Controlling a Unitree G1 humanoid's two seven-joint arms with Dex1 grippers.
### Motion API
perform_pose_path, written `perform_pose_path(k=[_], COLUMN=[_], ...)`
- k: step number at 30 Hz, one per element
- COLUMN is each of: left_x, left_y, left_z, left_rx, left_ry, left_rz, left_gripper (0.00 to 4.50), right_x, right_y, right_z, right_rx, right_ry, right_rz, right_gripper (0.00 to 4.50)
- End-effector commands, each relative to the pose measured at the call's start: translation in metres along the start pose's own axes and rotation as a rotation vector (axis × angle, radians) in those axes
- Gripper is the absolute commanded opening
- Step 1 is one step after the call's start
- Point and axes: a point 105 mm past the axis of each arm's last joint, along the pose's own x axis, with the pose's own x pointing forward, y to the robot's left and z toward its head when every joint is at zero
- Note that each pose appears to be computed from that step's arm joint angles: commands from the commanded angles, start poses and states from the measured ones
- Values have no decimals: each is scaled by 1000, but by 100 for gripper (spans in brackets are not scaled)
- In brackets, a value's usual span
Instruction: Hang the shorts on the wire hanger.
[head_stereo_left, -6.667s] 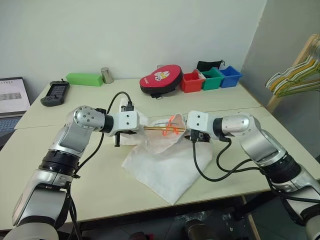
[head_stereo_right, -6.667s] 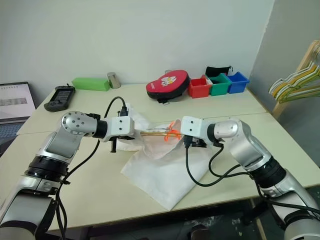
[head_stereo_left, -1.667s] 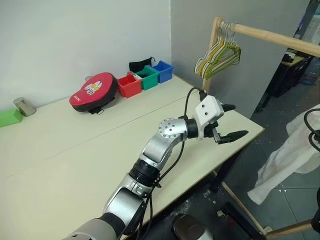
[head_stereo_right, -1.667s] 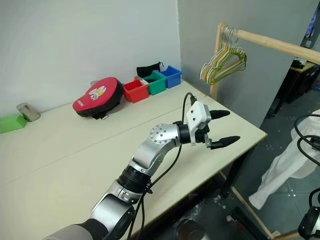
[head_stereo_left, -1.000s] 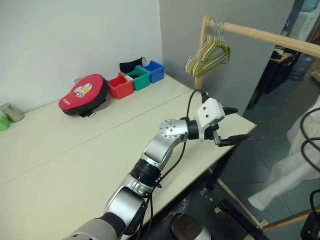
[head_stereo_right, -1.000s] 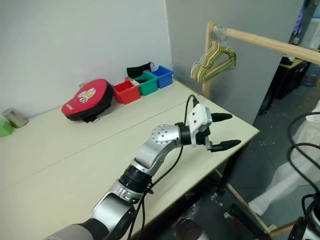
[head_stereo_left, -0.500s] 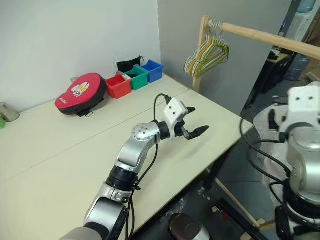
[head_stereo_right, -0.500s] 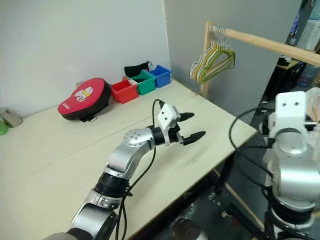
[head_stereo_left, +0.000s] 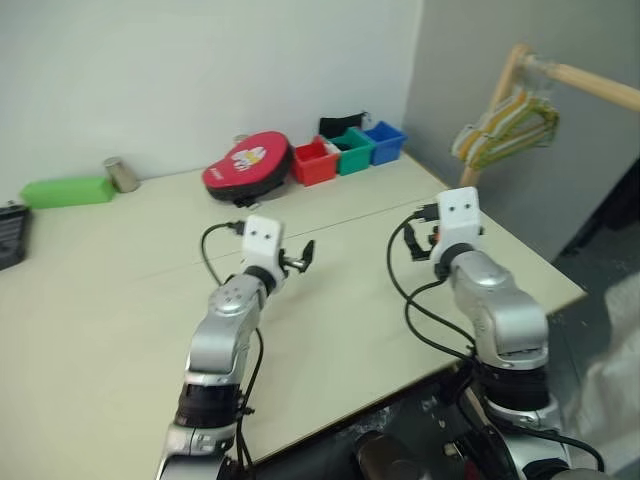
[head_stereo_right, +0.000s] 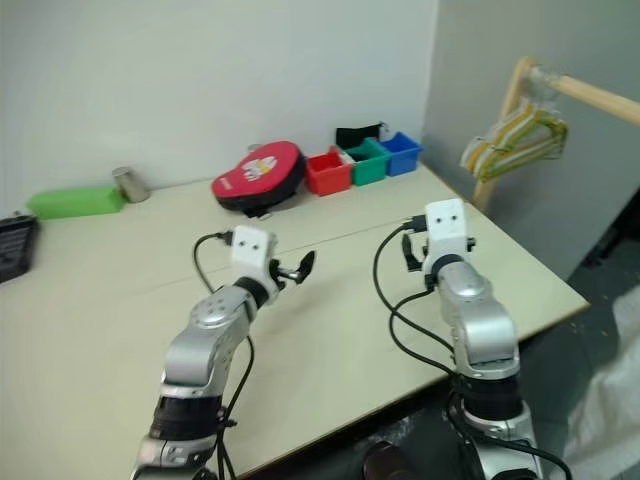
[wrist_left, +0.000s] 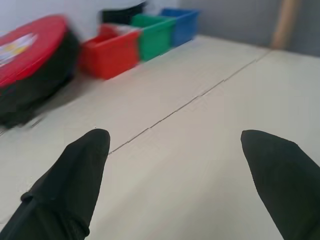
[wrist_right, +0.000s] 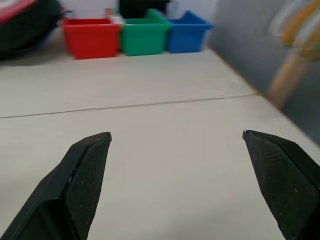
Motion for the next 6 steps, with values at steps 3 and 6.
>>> perform_pose_path(k=[3,6], left_x=[-14,-15], left_y=[30,32], left_z=[3,0], left_rx=[-40,-48], left_ry=[-20,-17], left_rz=[199,203], left_gripper=[450,450], right_x=[13,16], right_y=[15,17], right_z=[-3,-5], right_rx=[33,23], right_ry=[-28,-30], right_rz=[46,45], right_gripper=[446,446])
